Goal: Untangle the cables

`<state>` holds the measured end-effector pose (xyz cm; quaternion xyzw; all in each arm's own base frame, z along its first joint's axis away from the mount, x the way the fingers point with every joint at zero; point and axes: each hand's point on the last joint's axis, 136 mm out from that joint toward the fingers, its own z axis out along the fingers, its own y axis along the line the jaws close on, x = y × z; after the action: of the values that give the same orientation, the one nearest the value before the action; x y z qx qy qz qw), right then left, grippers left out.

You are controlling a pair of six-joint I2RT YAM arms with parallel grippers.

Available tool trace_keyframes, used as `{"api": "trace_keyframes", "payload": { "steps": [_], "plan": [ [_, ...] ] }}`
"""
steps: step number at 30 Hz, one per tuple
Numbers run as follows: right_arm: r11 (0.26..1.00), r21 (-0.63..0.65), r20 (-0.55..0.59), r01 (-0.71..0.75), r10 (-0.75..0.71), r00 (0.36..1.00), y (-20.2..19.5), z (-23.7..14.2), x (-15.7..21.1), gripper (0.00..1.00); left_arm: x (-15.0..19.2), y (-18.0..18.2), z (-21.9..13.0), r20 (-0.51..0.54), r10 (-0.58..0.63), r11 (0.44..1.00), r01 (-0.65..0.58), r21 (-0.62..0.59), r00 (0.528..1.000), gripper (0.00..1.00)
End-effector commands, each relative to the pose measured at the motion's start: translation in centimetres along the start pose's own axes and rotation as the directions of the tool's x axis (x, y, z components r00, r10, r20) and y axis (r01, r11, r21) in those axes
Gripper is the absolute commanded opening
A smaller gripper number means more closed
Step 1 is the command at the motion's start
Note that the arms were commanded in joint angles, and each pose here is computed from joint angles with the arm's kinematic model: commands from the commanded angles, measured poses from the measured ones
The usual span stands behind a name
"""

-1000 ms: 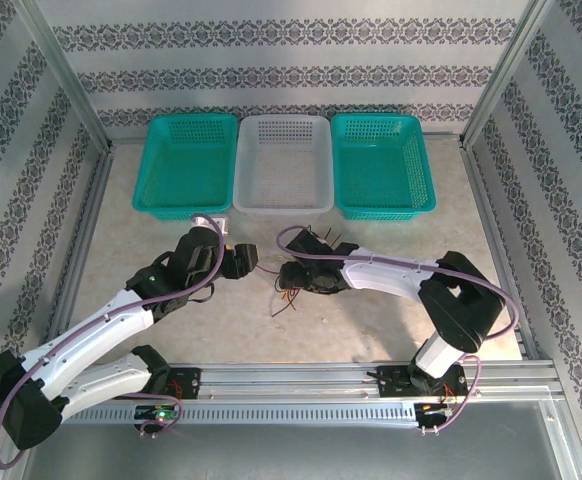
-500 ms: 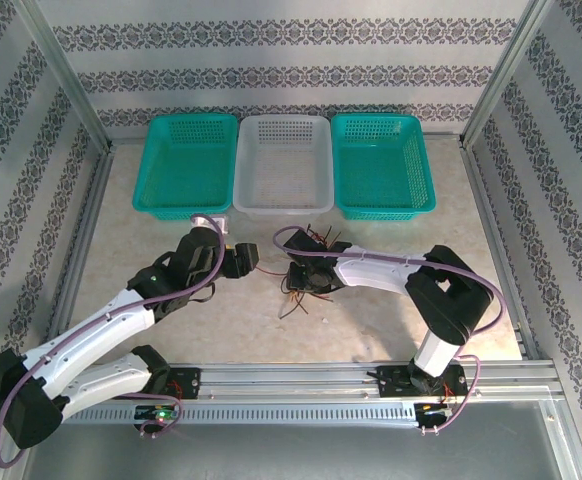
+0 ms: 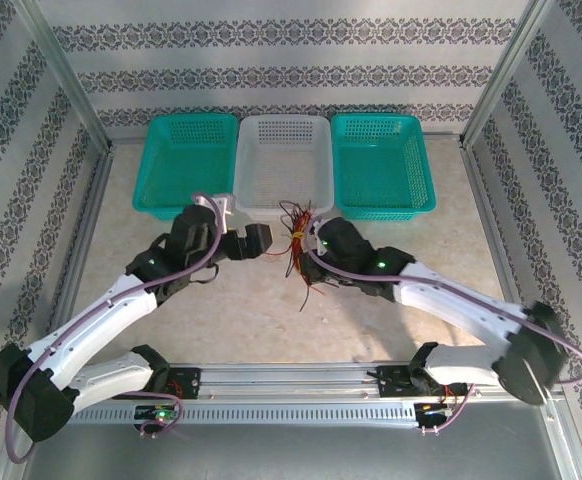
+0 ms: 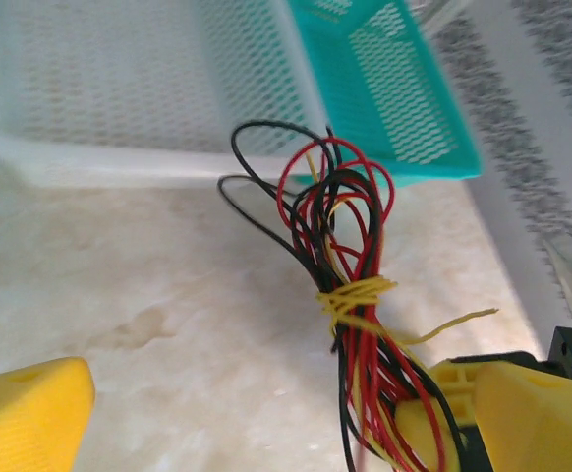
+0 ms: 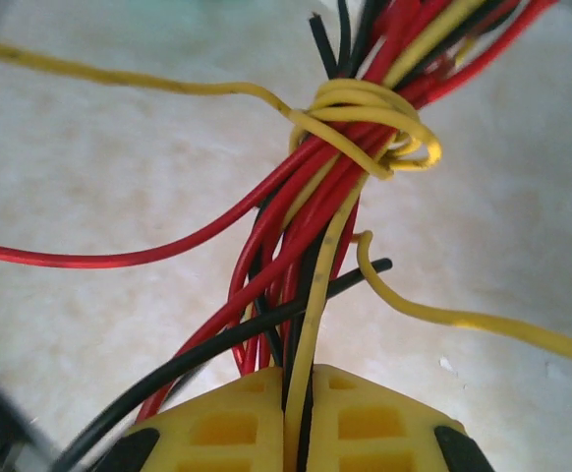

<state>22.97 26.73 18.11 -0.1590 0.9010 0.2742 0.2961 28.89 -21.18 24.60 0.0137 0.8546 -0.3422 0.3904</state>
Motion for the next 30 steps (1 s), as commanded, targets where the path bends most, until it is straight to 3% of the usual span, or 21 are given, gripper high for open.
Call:
{"api": "trace_keyframes", "payload": {
  "steps": [1, 5, 10, 14, 19, 28, 30],
  "plan": [
    [0.977, -0.072, 0.010, 0.199, -0.198, 0.980, 1.4, -2.6, 0.0, 0.03, -2.0, -5.2, -1.0, -0.019, 0.068, 0.961, -0.061, 0.268, 0.997, 0.99],
    [0.956, -0.129, 0.039, 0.264, -0.261, 0.965, 3.0, -4.8, -0.7, 0.03, -2.1, -7.3, -1.0, -0.072, 0.146, 0.919, -0.109, 0.380, 0.987, 0.99],
    [0.937, -0.146, 0.039, 0.318, -0.316, 0.948, 4.2, -5.7, -0.9, 0.03, -2.3, -7.6, 0.2, -0.132, 0.118, 0.881, -0.042, 0.470, 0.984, 0.99],
    [0.910, -0.073, 0.021, 0.407, -0.407, 0.913, 4.5, -5.7, -0.8, 0.01, -1.7, -6.5, 1.3, -0.209, 0.124, 0.892, -0.016, 0.452, 0.970, 0.99],
    [0.874, 0.009, -0.007, 0.485, -0.485, 0.874, 4.4, -5.7, -0.9, 0.01, -1.8, -5.3, 1.0, -0.218, 0.097, 0.899, 0.008, 0.438, 0.971, 0.99],
    [0.810, 0.075, -0.045, 0.582, -0.580, 0.813, 5.2, -4.4, -1.4, 0.00, 1.6, -5.0, 2.4, -0.331, 0.091, 0.883, 0.078, 0.463, 0.939, 0.99],
    [0.804, 0.089, -0.048, 0.588, -0.586, 0.809, 5.3, -4.1, -1.6, 0.00, 1.6, -5.2, 2.5, -0.333, 0.084, 0.873, 0.091, 0.479, 0.939, 0.94]
  ]
}}
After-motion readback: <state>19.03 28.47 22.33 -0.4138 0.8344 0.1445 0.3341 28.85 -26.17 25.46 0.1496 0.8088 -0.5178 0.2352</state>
